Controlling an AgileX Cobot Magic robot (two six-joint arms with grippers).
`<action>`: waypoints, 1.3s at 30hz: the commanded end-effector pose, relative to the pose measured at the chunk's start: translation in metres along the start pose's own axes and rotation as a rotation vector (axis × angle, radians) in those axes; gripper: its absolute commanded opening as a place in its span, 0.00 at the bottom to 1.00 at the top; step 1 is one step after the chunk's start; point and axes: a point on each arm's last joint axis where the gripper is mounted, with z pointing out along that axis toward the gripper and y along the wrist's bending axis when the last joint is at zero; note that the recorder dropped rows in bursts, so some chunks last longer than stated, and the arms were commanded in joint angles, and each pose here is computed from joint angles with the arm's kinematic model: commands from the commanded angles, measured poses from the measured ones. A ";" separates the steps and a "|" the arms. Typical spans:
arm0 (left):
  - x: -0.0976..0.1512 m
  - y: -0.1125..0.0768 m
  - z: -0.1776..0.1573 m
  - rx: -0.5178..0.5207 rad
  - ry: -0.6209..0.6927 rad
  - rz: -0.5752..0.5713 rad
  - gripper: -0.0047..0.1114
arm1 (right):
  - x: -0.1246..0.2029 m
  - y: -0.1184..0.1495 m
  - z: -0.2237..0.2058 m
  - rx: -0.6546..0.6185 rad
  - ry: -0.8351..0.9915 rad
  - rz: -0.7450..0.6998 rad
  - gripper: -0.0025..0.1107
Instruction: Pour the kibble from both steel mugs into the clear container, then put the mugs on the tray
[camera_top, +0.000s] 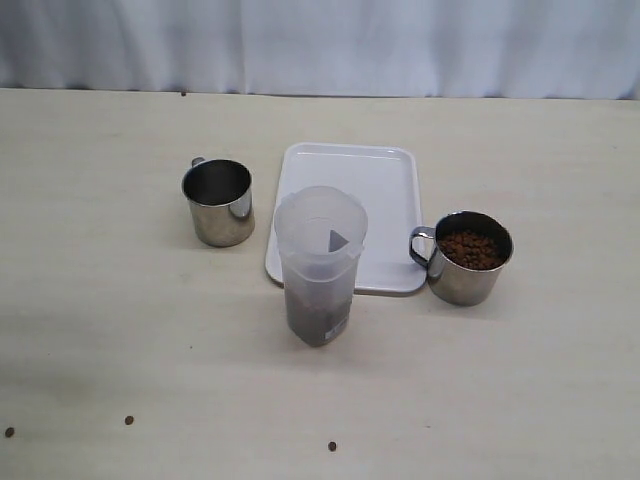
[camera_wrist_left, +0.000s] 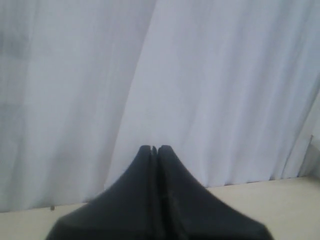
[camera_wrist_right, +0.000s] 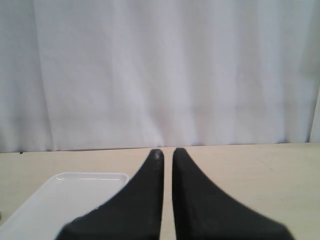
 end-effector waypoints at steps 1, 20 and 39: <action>-0.010 -0.026 -0.027 -0.093 -0.034 0.063 0.04 | -0.001 0.000 0.000 -0.005 -0.014 -0.002 0.06; 0.002 -0.048 -0.066 -0.246 -0.166 0.129 0.04 | -0.001 0.000 0.000 -0.005 -0.014 -0.002 0.06; 0.054 -0.053 -0.093 -0.364 -0.035 0.147 0.04 | -0.001 0.000 0.000 -0.005 -0.014 -0.002 0.06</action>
